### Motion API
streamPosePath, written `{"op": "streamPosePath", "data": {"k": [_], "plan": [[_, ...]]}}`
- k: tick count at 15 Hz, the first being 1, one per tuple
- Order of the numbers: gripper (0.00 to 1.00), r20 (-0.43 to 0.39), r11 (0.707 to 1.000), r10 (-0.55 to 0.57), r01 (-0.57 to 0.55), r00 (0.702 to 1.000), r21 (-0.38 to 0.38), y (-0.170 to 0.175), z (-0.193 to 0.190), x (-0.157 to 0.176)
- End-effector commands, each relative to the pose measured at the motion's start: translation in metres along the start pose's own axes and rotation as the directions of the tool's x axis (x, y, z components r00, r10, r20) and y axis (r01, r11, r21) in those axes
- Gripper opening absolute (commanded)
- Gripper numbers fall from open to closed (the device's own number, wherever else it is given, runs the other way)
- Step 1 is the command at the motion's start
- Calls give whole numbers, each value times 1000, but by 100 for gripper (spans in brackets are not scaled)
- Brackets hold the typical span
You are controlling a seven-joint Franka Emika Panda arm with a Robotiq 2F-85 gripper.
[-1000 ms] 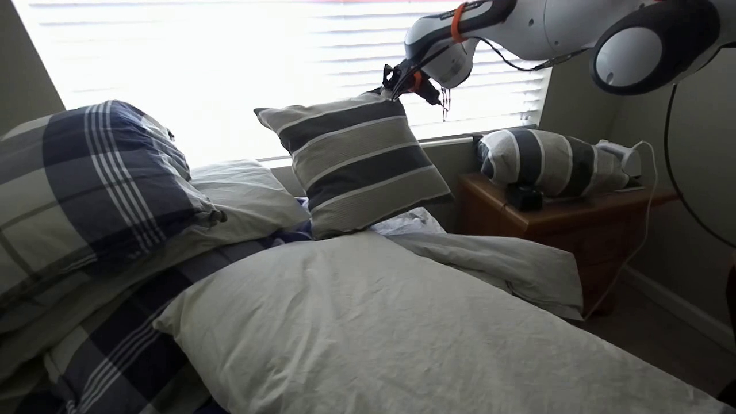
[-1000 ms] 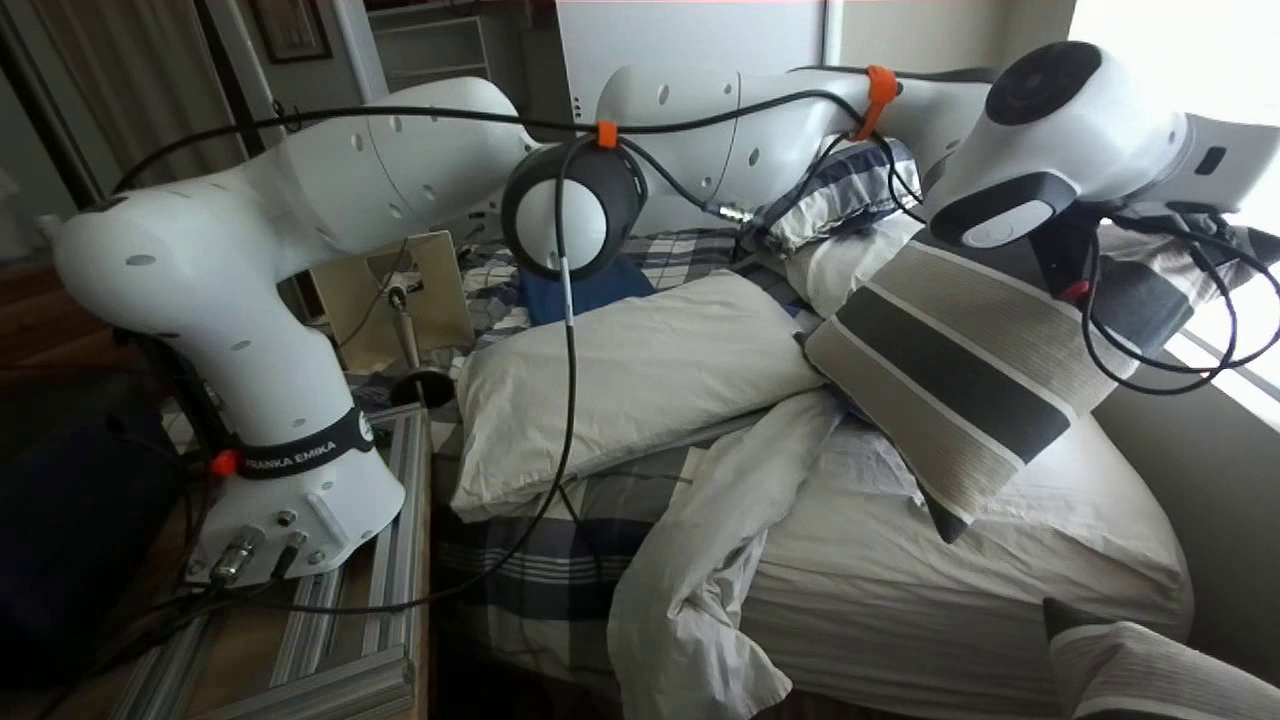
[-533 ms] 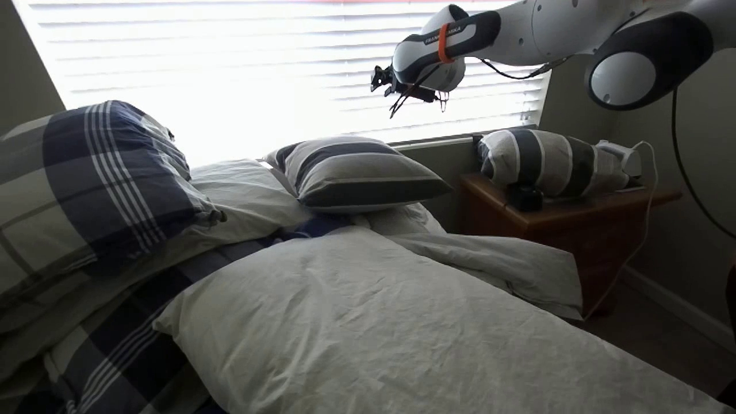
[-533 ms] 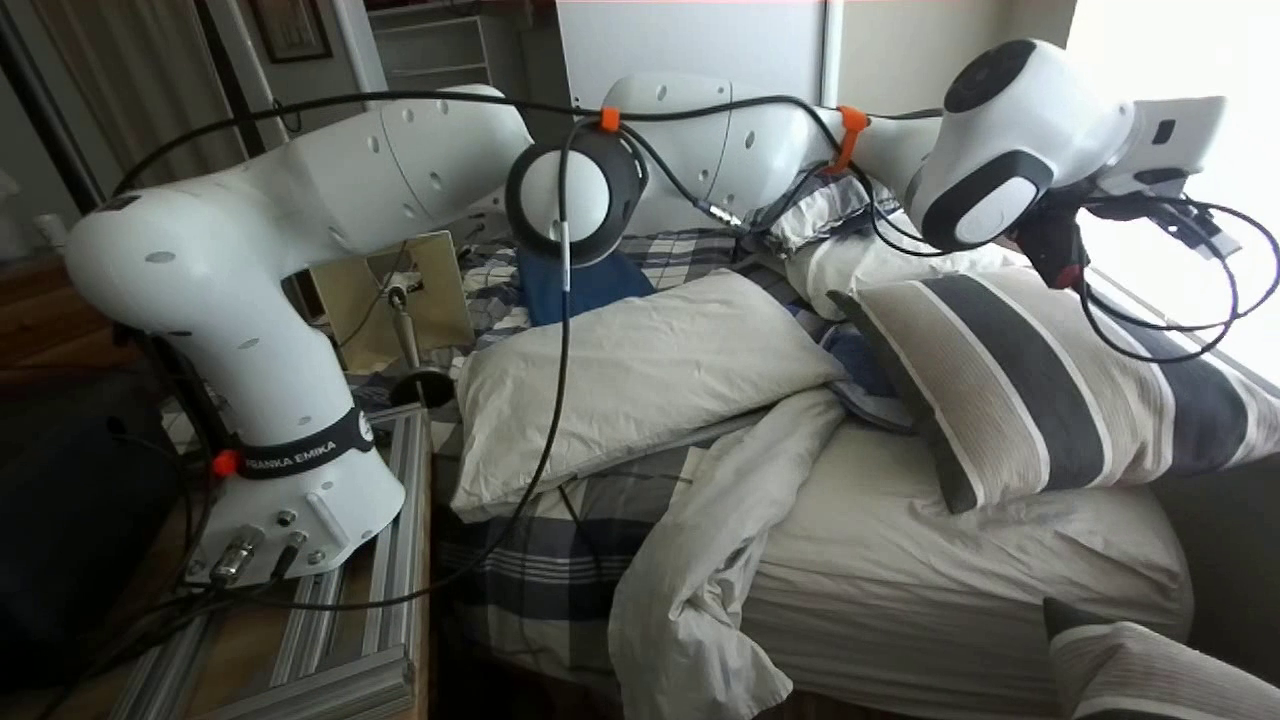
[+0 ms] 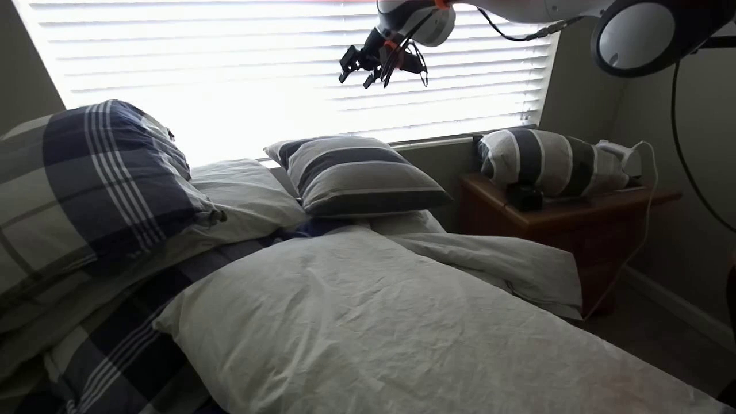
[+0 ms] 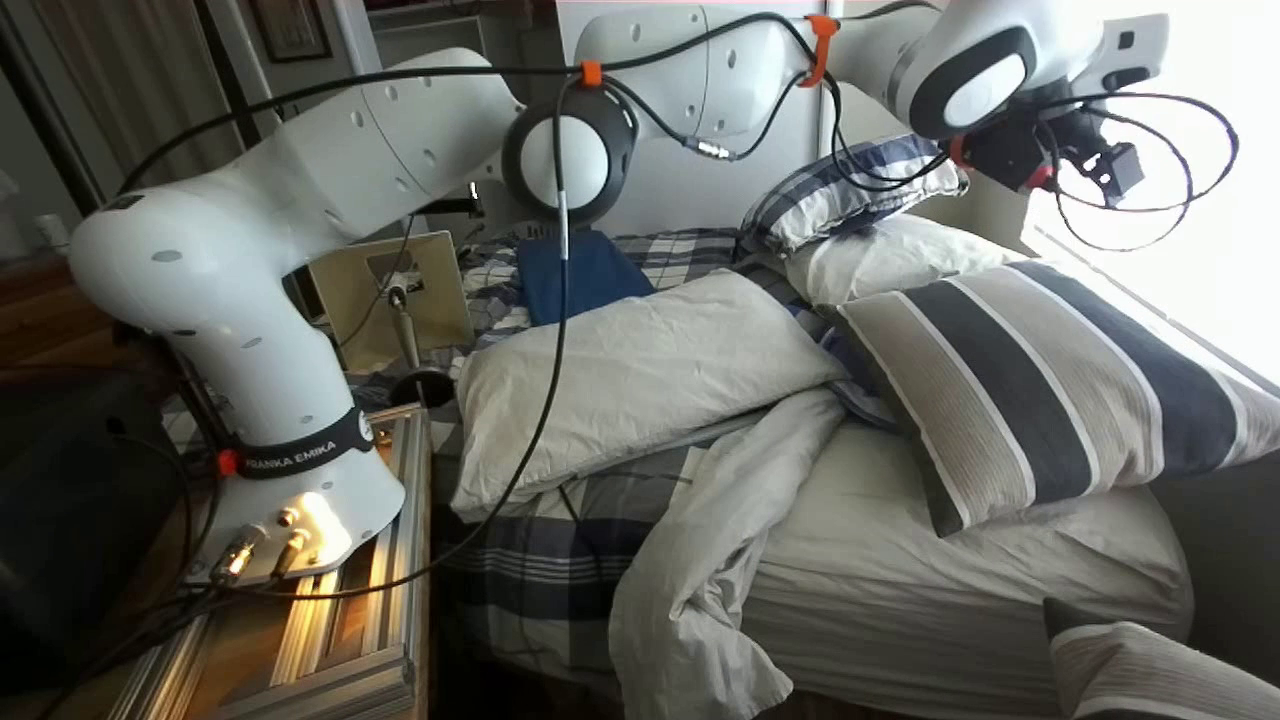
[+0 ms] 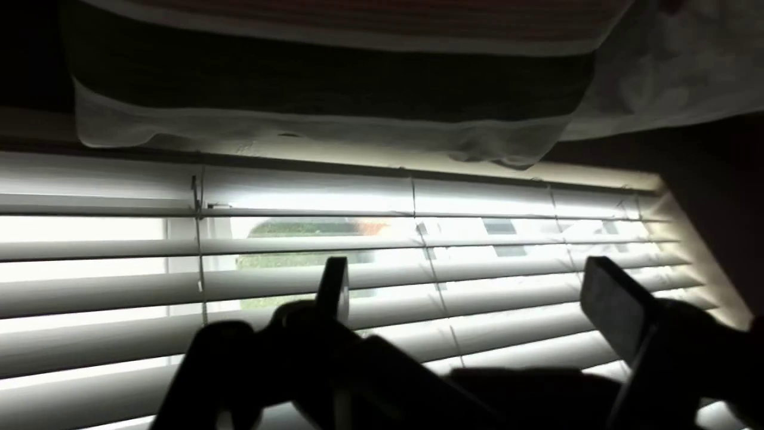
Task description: Move the striped pillow that is on top of the white pillow closer to the window
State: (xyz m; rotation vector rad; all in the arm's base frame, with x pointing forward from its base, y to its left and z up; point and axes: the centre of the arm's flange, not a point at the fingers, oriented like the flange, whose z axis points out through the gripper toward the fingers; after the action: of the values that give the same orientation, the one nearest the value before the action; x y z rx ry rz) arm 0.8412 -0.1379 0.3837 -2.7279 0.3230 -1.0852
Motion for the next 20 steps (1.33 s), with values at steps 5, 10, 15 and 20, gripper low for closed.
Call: {"op": "streamPosePath", "data": {"k": [5, 10, 15, 20], "plan": [[100, 331, 966, -208, 247, 920, -79, -5, -71, -19], [100, 499, 897, -335, 433, 799, -90, 1, -97, -43], [100, 492, 890, -368, 452, 789, -59, -5, -67, 4], [100, 490, 885, -382, 462, 783, -49, -7, -68, 5]]}}
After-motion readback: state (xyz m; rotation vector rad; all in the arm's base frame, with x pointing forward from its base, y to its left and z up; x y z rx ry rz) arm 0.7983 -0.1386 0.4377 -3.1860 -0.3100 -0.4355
